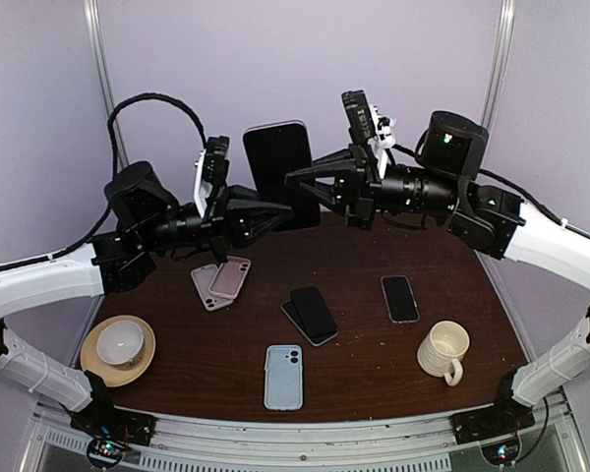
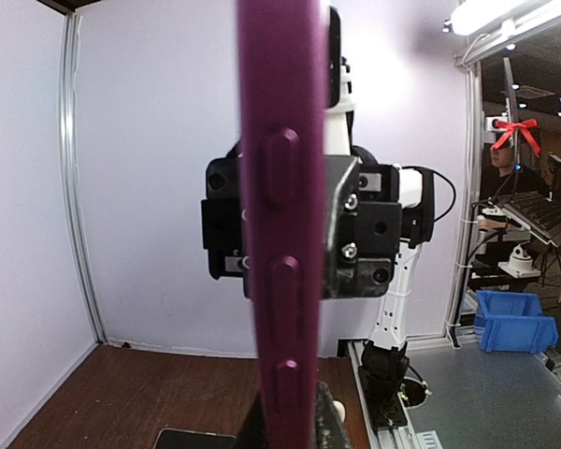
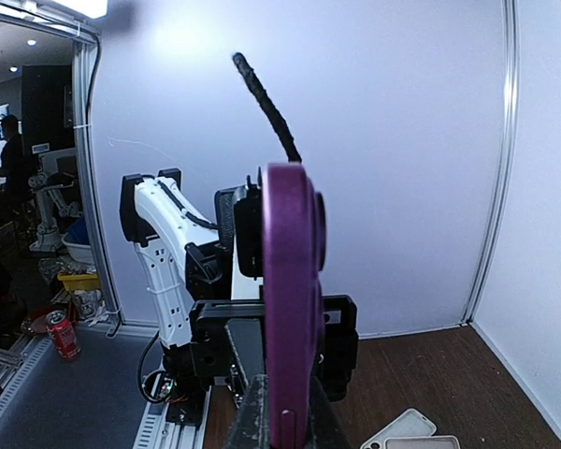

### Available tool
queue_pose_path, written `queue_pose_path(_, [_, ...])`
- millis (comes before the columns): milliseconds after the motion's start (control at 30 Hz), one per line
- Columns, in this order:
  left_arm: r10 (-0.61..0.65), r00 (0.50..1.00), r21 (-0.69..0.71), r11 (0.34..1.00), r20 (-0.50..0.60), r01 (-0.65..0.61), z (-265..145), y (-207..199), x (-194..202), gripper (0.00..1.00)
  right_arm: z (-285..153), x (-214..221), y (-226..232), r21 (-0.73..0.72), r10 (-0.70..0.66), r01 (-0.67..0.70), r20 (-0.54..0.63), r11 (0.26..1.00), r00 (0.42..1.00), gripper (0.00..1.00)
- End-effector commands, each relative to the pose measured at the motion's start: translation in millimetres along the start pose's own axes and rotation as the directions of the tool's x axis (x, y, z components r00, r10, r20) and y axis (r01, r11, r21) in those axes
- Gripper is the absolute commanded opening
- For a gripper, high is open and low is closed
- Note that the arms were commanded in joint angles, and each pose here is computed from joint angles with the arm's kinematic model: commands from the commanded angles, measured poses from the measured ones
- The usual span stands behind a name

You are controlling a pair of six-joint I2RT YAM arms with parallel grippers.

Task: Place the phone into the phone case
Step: Pass from the right arm to the left, then pass from the left arm to the right

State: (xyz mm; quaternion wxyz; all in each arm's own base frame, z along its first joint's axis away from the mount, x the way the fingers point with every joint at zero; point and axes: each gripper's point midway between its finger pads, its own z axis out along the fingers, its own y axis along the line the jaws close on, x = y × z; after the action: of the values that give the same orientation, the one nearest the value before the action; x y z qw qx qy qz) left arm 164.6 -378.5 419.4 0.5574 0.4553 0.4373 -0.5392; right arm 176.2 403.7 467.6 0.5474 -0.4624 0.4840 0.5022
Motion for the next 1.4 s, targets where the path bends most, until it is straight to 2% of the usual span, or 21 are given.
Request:
queue_pose_path(0, [0.094,0.994,-0.045,0.995,0.060,-0.092,-4.2,1.7,-11.8,0.00,-9.1,-11.7,-22.6,0.165,0.018,-0.020,0.012,0.986,1.000,0.22])
queue_pose_path(33, [0.098,0.994,-0.087,0.992,0.049,-0.094,-6.2,7.9,-9.1,0.00,-12.9,-8.9,-30.9,0.220,0.022,-0.020,-0.005,0.975,1.000,0.43])
queue_pose_path(100, [0.105,0.994,-0.236,0.967,0.023,-0.097,-11.1,31.1,-6.6,0.00,-19.7,4.5,-50.5,0.346,0.043,-0.021,-0.057,0.938,0.997,0.77])
queue_pose_path(133, [0.127,0.992,-0.301,0.946,-0.002,-0.122,-12.9,40.0,-4.9,0.00,-21.6,12.2,-58.3,0.403,0.046,-0.009,-0.083,0.915,0.995,0.90])
queue_pose_path(167, [0.141,0.990,-0.367,0.919,-0.026,-0.141,-15.1,49.0,-3.9,0.00,-21.7,20.1,-63.7,0.456,0.044,0.012,-0.110,0.890,0.993,0.98])
queue_pose_path(233, [0.147,0.987,-0.458,0.875,-0.060,-0.158,-19.3,62.7,-1.9,0.00,-16.0,30.0,-65.4,0.516,0.003,0.080,-0.158,0.853,0.987,1.00])
queue_pose_path(333, [0.134,0.989,-0.512,0.846,-0.067,-0.149,-24.1,72.3,0.7,0.00,-4.9,25.0,-64.2,0.556,-0.016,0.079,-0.119,0.828,0.993,0.99])
queue_pose_path(533, [0.102,0.993,-0.524,0.843,-0.063,-0.120,-24.6,74.0,7.4,0.00,15.8,18.1,-74.4,0.610,0.023,-0.003,-0.025,0.793,0.999,1.00])
queue_pose_path(733, [0.103,0.992,-0.517,0.847,-0.066,-0.123,-25.0,72.0,8.1,0.00,26.1,24.6,-90.5,0.670,0.046,-0.036,0.003,0.741,0.999,0.99])
queue_pose_path(867, [0.105,0.992,-0.524,0.842,-0.071,-0.126,-27.0,72.6,9.1,0.00,20.1,20.6,-98.1,0.714,0.039,-0.058,0.043,0.697,0.998,0.85])
queue_pose_path(933, [0.104,0.992,-0.529,0.839,-0.075,-0.128,-27.6,73.4,9.8,0.00,19.3,19.9,-98.2,0.724,0.029,-0.057,0.051,0.687,0.998,0.83])
queue_pose_path(1133, [0.099,0.991,-0.544,0.828,-0.094,-0.134,-28.4,77.3,12.2,0.00,25.3,19.8,-95.6,0.749,-0.006,-0.002,0.008,0.663,1.000,0.93])
queue_pose_path(1300, [0.109,0.989,-0.545,0.826,-0.097,-0.144,-28.7,77.0,11.4,0.00,26.8,19.6,-95.2,0.748,-0.005,0.001,0.003,0.664,1.000,0.80])
queue_pose_path(1367, [0.112,0.989,-0.542,0.827,-0.098,-0.147,-28.4,76.7,10.8,0.00,26.4,21.5,-96.1,0.753,-0.003,0.004,-0.003,0.658,1.000,0.78])
